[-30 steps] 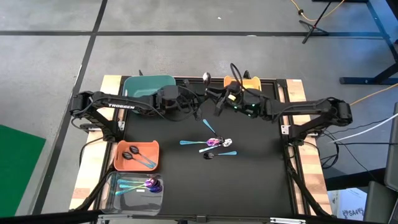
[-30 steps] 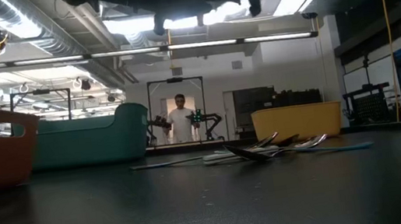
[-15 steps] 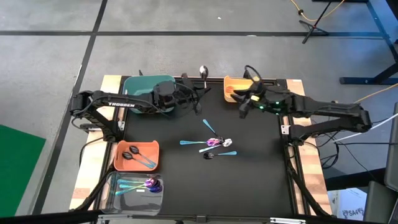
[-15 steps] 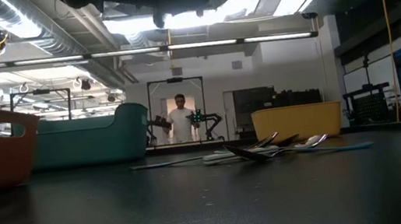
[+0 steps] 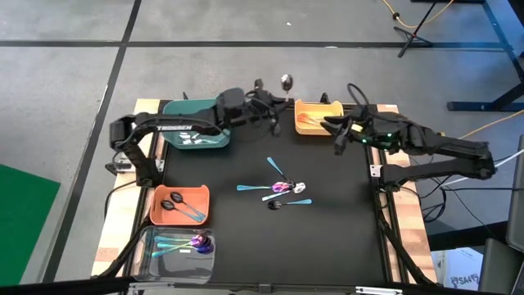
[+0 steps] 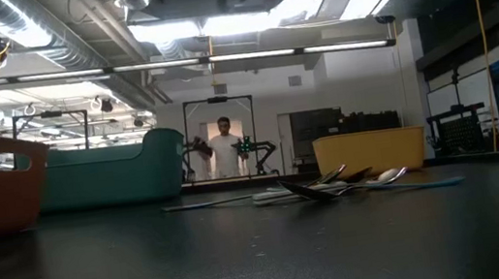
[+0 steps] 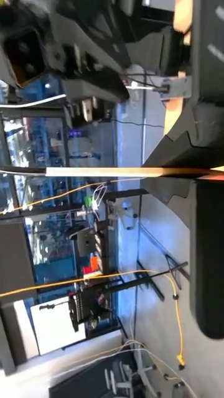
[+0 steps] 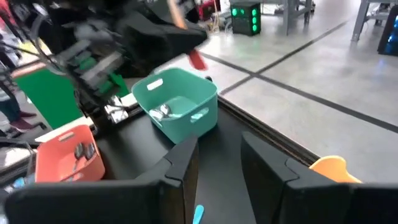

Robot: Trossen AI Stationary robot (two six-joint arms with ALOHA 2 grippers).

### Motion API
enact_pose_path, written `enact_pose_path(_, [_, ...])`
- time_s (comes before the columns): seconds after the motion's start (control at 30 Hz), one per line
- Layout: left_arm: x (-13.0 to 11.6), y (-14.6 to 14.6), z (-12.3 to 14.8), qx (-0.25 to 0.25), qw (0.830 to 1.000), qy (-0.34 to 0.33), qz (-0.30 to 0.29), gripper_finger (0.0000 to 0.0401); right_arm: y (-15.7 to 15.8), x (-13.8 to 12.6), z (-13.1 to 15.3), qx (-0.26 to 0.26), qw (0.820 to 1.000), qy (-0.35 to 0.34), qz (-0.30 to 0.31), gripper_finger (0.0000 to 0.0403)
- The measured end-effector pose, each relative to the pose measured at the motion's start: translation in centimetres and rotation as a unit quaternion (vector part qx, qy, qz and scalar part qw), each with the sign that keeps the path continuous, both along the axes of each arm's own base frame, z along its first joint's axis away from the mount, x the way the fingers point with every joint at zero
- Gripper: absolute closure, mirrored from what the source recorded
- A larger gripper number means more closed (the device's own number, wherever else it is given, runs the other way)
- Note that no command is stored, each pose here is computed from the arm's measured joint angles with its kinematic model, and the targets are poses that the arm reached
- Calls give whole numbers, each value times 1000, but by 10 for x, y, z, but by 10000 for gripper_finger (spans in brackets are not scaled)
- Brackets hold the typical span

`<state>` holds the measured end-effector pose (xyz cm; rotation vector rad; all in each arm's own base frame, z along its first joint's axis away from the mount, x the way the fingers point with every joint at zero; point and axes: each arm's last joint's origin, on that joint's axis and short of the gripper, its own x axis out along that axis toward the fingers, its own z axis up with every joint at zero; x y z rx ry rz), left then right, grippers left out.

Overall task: Sort silverware by color (type)
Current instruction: Put the orange spoon into the yellow bin

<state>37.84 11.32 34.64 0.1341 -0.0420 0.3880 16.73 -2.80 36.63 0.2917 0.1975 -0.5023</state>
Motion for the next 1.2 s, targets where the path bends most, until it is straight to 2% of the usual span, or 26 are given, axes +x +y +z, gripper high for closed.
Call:
enact_pose_path(0.1, [17, 12, 3, 16, 1000, 17, -7, 401, 1, -9, 3, 0, 1000, -9, 1, 297])
enact_pose_path(0.27, [47, 34, -12, 44, 997, 56, 0, 401, 2, -20, 8, -1, 1000, -23, 4, 297])
enact_pose_path(0.47, [72, 62, -48, 69, 992, 102, 17, 401, 4, -34, 8, -1, 1000, -17, 4, 297])
enact_pose_path(0.8, [95, 95, -125, 58, 986, 157, -1, 401, 4, -38, 1, 4, 1000, 23, 3, 297])
enact_pose_path(0.87, [96, 96, -127, 64, 984, 168, 6, 401, 4, -38, 0, 4, 1000, 26, 3, 297])
enact_pose_path(1.0, [97, 96, -111, 98, 984, 146, 0, 401, 4, -39, -1, 4, 999, 33, 0, 297])
enact_pose_path(1.2, [98, 94, -121, 93, 981, 168, -7, 401, 4, -37, -2, 4, 999, 37, 1, 297])
